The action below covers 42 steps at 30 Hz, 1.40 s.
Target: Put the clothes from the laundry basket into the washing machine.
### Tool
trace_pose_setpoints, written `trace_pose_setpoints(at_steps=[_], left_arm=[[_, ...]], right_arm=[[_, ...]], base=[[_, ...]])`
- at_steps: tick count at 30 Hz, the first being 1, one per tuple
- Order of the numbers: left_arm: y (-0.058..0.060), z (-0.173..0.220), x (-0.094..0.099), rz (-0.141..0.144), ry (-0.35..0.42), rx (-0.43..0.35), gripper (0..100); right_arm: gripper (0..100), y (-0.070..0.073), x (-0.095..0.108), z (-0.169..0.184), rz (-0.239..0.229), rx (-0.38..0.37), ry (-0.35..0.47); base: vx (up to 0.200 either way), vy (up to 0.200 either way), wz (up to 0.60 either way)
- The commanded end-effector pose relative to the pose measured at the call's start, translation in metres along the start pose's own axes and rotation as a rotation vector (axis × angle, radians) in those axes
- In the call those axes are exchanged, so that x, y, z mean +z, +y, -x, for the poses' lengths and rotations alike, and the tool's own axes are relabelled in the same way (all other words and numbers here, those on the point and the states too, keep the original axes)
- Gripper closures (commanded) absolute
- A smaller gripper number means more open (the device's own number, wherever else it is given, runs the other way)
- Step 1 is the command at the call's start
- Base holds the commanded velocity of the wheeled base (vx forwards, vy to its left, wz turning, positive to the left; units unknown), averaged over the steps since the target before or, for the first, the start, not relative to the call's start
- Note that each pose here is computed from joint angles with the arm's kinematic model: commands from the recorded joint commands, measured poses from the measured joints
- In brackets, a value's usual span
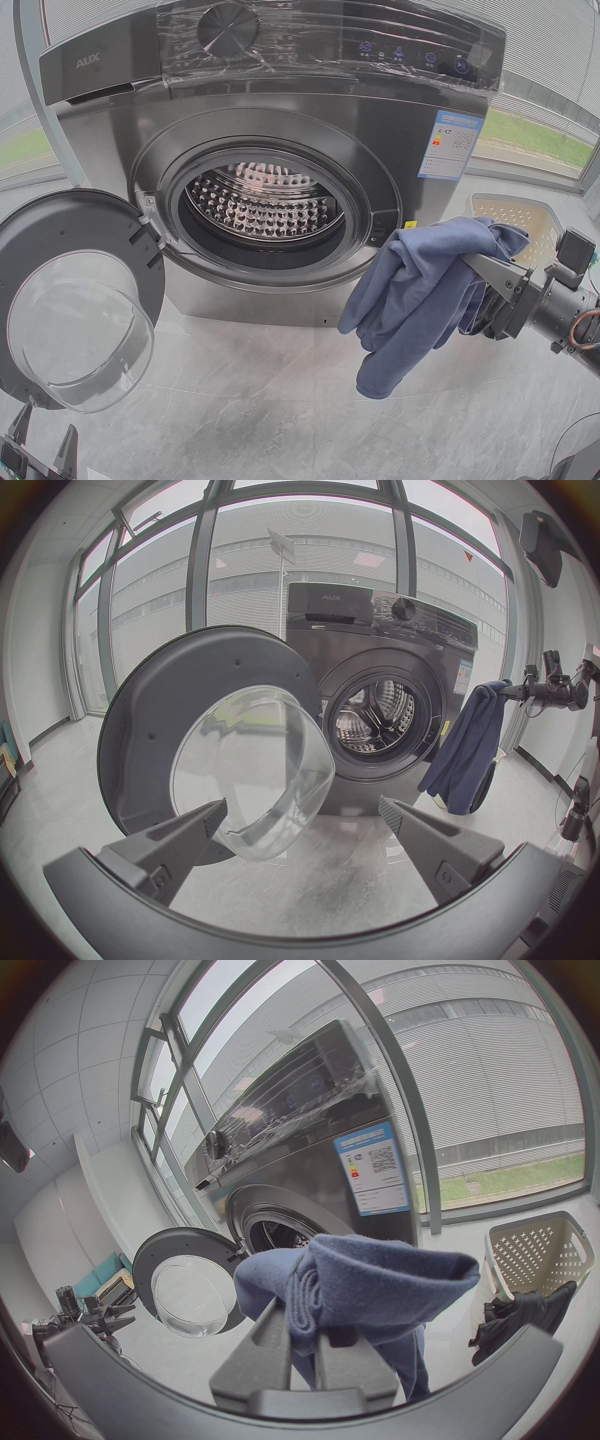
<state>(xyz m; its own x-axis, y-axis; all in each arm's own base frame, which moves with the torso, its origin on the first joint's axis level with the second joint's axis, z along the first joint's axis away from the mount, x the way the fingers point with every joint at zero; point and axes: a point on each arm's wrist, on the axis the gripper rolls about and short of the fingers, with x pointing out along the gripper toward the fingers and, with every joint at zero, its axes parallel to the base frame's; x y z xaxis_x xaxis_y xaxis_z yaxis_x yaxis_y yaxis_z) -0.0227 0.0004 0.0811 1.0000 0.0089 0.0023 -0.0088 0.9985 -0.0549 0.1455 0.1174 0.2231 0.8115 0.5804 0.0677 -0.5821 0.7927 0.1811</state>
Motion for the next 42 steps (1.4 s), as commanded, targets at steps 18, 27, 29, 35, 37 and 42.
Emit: trace_pose_setpoints(at_steps=[18, 27, 29, 35, 37, 42], left_arm=[[0.0003, 0.0, -0.0048, 0.002, 0.001, 0.0, 0], [0.0003, 0.0, -0.0048, 0.002, 0.001, 0.0, 0], [0.0003, 0.0, -0.0048, 0.002, 0.001, 0.0, 0], [0.0003, 0.0, -0.0048, 0.002, 0.001, 0.0, 0], [0.0003, 0.0, -0.0048, 0.002, 0.001, 0.0, 0], [0.0003, 0.0, -0.0048, 0.002, 0.001, 0.0, 0]], right_arm=[[100, -0.0004, -0.0011, -0.0006, -0.003, -0.002, 0.005], [100, -0.0007, -0.0034, -0.002, -0.003, -0.004, 0.015], [100, -0.0004, -0.0035, -0.0019, -0.005, -0.003, 0.015], [100, -0.0006, -0.0026, -0.0018, -0.004, -0.003, 0.011], [100, -0.0006, -0.0026, -0.0018, -0.005, -0.003, 0.011], [100, -0.0006, -0.0051, -0.0035, -0.004, -0.004, 0.023]], base=[[-0.033, 0.0, 0.0], [0.0, 0.2, 0.0], [0.0, 0.2, 0.0], [0.0, 0.033, 0.0], [0.0, 0.0, 0.0], [0.0, 0.0, 0.0]])
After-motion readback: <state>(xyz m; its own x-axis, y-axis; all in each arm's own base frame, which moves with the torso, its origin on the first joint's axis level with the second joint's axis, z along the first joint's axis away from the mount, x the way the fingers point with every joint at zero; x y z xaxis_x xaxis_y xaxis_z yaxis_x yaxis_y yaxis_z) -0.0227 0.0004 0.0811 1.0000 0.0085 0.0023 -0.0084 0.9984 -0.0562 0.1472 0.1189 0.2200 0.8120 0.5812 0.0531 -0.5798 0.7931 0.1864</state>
